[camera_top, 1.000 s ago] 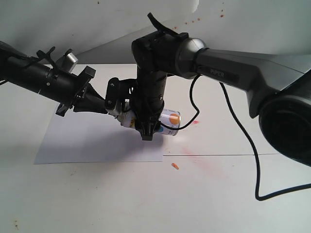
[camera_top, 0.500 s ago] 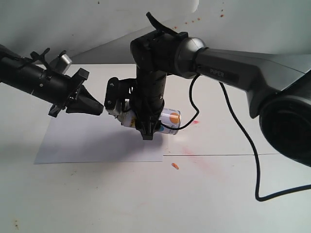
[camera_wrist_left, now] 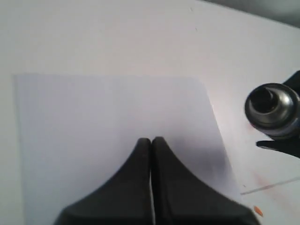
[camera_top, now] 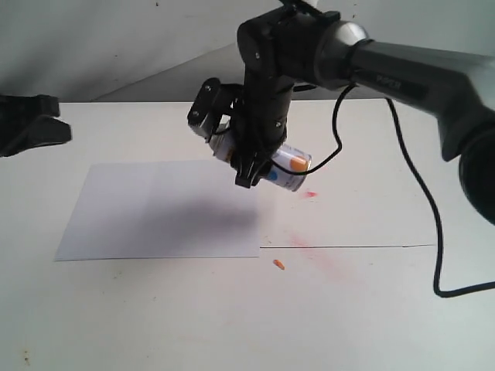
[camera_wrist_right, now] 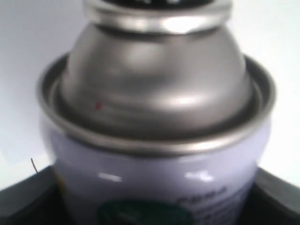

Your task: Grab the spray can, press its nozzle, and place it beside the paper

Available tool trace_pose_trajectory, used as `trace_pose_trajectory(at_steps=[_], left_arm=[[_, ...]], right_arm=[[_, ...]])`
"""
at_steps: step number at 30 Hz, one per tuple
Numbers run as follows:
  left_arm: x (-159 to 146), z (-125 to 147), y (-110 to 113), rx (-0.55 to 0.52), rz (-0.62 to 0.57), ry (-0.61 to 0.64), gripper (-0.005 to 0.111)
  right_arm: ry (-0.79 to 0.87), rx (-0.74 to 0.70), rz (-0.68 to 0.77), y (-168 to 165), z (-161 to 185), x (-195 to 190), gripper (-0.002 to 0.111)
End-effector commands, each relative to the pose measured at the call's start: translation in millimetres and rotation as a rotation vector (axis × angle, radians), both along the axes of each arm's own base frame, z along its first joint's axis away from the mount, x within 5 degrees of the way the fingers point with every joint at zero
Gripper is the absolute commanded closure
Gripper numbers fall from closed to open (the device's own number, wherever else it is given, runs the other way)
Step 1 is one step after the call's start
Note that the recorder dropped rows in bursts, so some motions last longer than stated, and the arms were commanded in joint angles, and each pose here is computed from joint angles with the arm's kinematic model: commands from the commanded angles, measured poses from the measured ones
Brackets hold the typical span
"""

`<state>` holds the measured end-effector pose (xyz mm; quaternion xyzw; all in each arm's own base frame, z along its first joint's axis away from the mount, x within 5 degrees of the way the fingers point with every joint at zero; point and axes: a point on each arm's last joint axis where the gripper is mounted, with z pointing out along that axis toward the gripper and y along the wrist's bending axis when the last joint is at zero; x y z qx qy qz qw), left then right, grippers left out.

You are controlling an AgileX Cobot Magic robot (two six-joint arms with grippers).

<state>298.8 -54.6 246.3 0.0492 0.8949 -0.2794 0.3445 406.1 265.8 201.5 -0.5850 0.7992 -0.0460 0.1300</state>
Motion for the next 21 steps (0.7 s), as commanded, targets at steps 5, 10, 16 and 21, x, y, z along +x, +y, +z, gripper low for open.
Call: trace_pose_trajectory(at_steps=[5,10,16,21], left_arm=[[-111,34,28,0.098,0.287,-0.396,0.107],[-163,39,33,0.082,0.339,-0.554,0.107],[-205,37,33,0.057,0.337,-0.715,0.107],[-223,32,32,0.077,0.313,-0.798,0.107]], right_arm=[[0.017,0.320,-0.254,-24,55,7,0.108],[0.092,0.523,-0.357,-43,76,14,0.108],[0.015,0.612,-0.445,-71,103,16,0.108],[-0.095,0.707,-0.477,-83,127,2,0.108]])
